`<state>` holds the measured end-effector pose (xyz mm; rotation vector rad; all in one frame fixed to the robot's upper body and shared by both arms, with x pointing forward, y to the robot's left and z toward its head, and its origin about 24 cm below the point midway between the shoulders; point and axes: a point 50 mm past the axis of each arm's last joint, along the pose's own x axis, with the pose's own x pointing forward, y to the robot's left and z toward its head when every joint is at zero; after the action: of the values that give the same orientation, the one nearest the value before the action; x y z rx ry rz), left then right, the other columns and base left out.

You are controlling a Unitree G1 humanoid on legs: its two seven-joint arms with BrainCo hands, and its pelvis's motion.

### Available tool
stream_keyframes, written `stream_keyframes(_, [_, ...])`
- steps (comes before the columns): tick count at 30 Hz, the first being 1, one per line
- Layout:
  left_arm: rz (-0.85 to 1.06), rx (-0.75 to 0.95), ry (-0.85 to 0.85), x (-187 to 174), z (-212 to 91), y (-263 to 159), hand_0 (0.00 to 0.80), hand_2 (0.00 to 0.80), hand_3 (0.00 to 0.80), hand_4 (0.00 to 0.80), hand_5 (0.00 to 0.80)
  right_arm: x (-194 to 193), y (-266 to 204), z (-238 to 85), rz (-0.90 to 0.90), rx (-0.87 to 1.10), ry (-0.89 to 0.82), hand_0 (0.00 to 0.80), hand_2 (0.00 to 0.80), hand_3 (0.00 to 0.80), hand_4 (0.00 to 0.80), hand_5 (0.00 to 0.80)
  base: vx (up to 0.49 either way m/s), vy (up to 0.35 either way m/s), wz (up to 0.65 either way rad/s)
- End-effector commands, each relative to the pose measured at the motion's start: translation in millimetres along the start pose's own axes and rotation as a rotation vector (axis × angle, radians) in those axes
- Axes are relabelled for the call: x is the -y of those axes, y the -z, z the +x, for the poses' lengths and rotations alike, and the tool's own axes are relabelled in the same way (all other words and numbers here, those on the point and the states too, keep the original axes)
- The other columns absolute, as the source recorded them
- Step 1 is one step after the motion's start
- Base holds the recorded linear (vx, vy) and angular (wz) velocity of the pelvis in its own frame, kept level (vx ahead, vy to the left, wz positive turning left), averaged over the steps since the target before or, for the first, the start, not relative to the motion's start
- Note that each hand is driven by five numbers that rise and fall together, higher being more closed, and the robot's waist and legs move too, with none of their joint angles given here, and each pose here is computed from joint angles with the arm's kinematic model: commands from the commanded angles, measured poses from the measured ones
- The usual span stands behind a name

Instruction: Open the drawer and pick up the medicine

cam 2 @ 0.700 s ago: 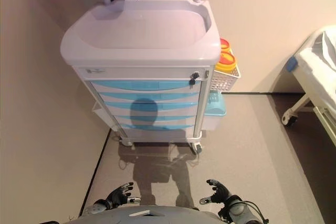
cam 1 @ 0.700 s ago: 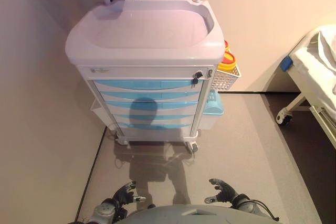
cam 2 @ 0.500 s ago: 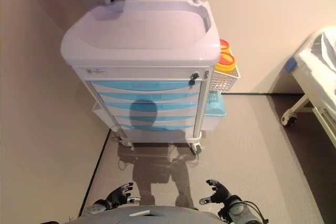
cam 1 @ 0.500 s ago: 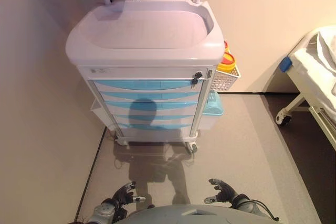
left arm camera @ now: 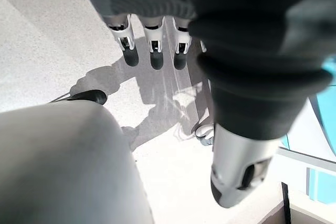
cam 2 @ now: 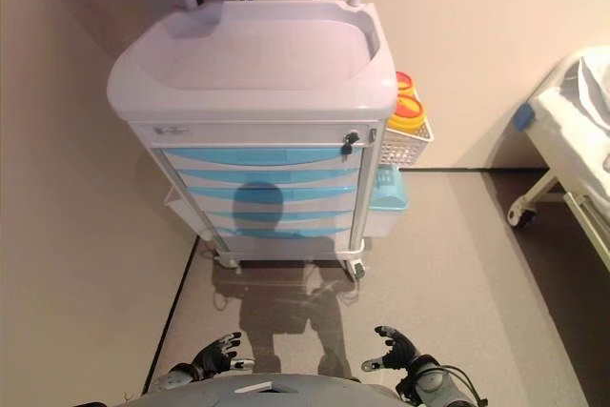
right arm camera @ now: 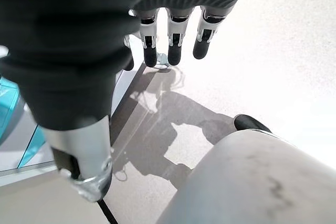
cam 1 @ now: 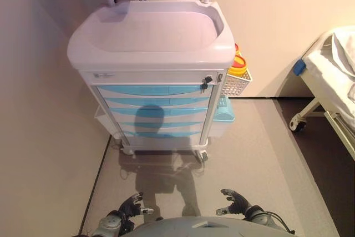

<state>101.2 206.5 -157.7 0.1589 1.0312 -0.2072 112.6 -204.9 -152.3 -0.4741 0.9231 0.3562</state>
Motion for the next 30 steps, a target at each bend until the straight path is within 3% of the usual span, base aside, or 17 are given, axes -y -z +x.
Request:
stream_keyframes(1, [-0.081, 0.085, -0.045, -2.9, 9.7, -29.4, 0.000, 0.000, 0.000, 0.000, 0.000, 4.1, -30.0, 9.9, 0.013, 0.110, 0.021, 0.000, 0.000, 0.000, 0.000, 0.000, -0.066, 0.030, -0.22])
stream_keyframes(14, [-0.351, 0.630, -0.142, -35.9, 7.3, -177.7, 0.000, 0.000, 0.000, 0.000, 0.000, 47.2, -103.0, 19.8, 0.009, 0.333, 0.197, 0.000, 0.000, 0.000, 0.000, 0.000, -0.145, 0.032, -0.22])
stream_keyframes(17, [-0.489, 0.726, -0.071, -43.7, 0.9, -203.3, 0.000, 0.000, 0.000, 0.000, 0.000, 50.2, -114.6, 20.1, 0.012, 0.370, 0.210, 0.000, 0.000, 0.000, 0.000, 0.000, -0.070, -0.004, -0.18])
stream_keyframes(18, [-0.631, 0.836, 0.032, -50.2, -7.8, -229.7, 0.000, 0.000, 0.000, 0.000, 0.000, 52.3, -126.0, 20.0, 0.007, 0.407, 0.219, 0.000, 0.000, 0.000, 0.000, 0.000, -0.104, -0.005, -0.11])
stream_keyframes(20, [-0.718, 0.961, 0.143, -55.5, -20.0, -255.6, 0.000, 0.000, 0.000, 0.000, 0.000, 54.5, -134.0, 19.4, 0.012, 0.432, 0.229, 0.000, 0.000, 0.000, 0.000, 0.000, -0.072, -0.004, -0.15])
stream_keyframes(30, [-0.987, 1.441, 0.503, -85.7, -87.3, -340.3, 0.000, 0.000, 0.000, 0.000, 0.000, 61.0, -132.3, 11.3, 0.082, 0.482, 0.300, 0.000, 0.000, 0.000, 0.000, 0.000, 0.009, -0.008, -0.07])
